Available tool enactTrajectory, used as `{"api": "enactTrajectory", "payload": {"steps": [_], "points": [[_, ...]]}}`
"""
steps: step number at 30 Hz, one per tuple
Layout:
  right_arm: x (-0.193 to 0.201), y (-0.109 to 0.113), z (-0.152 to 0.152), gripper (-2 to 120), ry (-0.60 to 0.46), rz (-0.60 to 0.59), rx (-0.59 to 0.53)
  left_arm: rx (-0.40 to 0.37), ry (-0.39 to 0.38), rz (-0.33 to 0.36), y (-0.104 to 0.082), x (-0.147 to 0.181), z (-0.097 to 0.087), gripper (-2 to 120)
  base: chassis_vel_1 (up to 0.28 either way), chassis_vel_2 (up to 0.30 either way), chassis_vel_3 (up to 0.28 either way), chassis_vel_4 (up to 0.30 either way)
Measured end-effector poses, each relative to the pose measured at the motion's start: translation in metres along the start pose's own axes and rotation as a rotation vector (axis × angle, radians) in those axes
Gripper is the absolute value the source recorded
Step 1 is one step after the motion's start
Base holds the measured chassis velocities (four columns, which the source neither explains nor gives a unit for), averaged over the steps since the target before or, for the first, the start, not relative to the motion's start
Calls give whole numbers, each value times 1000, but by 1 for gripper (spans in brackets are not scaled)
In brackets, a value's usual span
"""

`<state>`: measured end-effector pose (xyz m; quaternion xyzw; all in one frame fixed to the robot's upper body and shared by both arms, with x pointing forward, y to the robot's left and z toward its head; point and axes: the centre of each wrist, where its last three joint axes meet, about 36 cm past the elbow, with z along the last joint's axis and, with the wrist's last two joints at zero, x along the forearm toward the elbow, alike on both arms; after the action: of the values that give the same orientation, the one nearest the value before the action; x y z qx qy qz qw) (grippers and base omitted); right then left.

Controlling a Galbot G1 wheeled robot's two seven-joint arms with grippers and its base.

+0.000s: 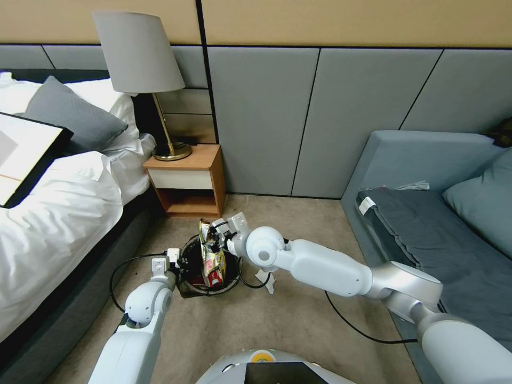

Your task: Pick up the trash bin, then pick up the garbage from the floor and place it into the trash bin.

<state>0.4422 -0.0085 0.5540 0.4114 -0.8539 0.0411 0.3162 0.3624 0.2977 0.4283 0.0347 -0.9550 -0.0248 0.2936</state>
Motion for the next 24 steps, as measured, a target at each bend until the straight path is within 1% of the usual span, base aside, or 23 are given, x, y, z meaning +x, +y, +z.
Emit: {"api": "enactTrajectory", "payload": {"steps": [1, 2, 3, 4, 7, 9, 11, 15, 19, 21, 23, 24], "points": [[1, -2, 0, 75, -1, 3, -3, 1, 1, 0, 0, 0, 0, 0, 0, 0, 0, 0], [1, -4, 1, 82, -1, 8, -7, 1, 2, 0, -1, -1, 0, 0, 0, 0, 0, 0], [2, -6, 0, 86, -2, 11, -9, 1, 2, 1, -1, -2, 0, 0, 0, 0, 0, 0], [2, -6, 0, 86, -2, 11, -9, 1, 2, 1, -1, -2, 0, 0, 0, 0, 0, 0], [3, -10, 0, 98, -4, 22, -13, 0, 0, 4, -2, -3, -1, 0, 0, 0, 0, 0], [3, -12, 1, 99, -2, 26, -14, 0, -1, 4, -2, -3, -1, 0, 0, 0, 0, 0], [4, -20, 6, 100, 2, 49, -19, -1, 0, 3, -2, -4, -1, 0, 0, 0, 0, 0], [11, -27, 7, 100, -9, 65, -33, -3, 0, 2, -1, -4, -1, 0, 0, 0, 0, 0], [26, -36, 2, 100, -50, 82, -55, -3, -1, 2, -1, -4, -1, 0, 0, 0, 0, 0], [43, -43, -10, 100, -121, 108, -67, -3, -1, 2, -1, -4, -1, 0, 0, 0, 0, 0], [47, -46, -13, 100, -140, 121, -66, -3, -1, 2, -1, -4, -1, 0, 0, 0, 0, 0], [68, -70, -19, 100, -239, 236, -37, -4, -1, 0, 0, -3, -1, 0, 0, 0, 0, 0]]}}
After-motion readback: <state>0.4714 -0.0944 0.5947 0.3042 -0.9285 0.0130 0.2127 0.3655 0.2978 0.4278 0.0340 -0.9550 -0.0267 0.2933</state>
